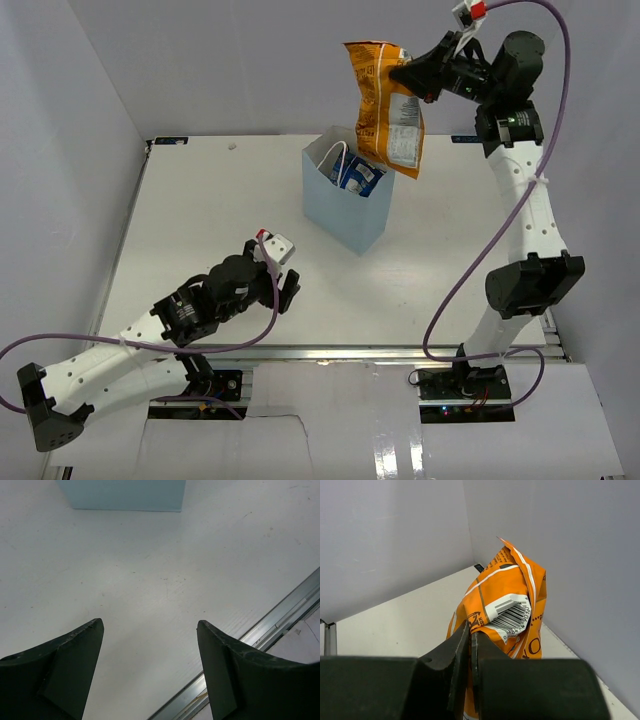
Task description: Place the snacks into the paper bag
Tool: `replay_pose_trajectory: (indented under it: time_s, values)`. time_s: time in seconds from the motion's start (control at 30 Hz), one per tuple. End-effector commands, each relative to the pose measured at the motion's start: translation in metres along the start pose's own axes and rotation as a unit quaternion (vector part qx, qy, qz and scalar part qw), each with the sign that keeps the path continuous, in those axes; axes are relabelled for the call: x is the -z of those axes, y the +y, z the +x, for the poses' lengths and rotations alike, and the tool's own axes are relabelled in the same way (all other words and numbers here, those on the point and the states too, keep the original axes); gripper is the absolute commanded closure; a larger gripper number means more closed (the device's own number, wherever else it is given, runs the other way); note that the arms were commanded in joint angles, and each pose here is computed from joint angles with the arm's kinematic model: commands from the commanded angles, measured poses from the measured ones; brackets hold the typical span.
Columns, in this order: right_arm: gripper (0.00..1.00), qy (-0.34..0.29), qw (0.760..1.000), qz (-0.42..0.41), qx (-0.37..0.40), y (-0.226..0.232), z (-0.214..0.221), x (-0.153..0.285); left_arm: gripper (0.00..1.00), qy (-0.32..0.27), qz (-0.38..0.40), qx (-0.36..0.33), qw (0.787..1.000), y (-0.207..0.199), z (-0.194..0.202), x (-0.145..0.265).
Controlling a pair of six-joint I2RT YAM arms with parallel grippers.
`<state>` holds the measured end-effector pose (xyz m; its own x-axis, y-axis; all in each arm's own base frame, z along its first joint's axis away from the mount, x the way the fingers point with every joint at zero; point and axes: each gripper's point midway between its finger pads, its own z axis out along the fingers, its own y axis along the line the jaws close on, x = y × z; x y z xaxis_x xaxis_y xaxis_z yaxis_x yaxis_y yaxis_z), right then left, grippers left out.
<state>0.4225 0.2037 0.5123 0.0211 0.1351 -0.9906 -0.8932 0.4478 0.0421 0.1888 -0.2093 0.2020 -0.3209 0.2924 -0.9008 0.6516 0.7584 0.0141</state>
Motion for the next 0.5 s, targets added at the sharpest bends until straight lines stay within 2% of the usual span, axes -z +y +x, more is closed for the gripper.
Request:
replay_pose_trajectory:
  time_s: [0.0, 0.2, 0.33, 0.47]
  values:
    - [0.92, -0.032, 0.998, 0.017, 0.049, 0.000, -0.021, -0.017, 0.14, -0.008, -0.030, 0.001, 1.000, 0.012, 0.000, 0.002]
    - [0.92, -0.004, 0.996, 0.039, 0.080, 0.008, 0.023, -0.068, 0.12, -0.026, -0.043, 0.004, 0.999, 0.018, -0.005, 0.010]
    - [0.92, 0.003, 0.990, 0.104, 0.092, -0.007, 0.046, -0.080, 0.11, -0.038, -0.045, 0.007, 0.998, 0.020, -0.009, 0.015]
    - [0.92, 0.007, 0.988, 0.134, 0.071, -0.016, 0.069, -0.078, 0.11, -0.040, -0.040, 0.005, 0.998, 0.019, -0.009, 0.016]
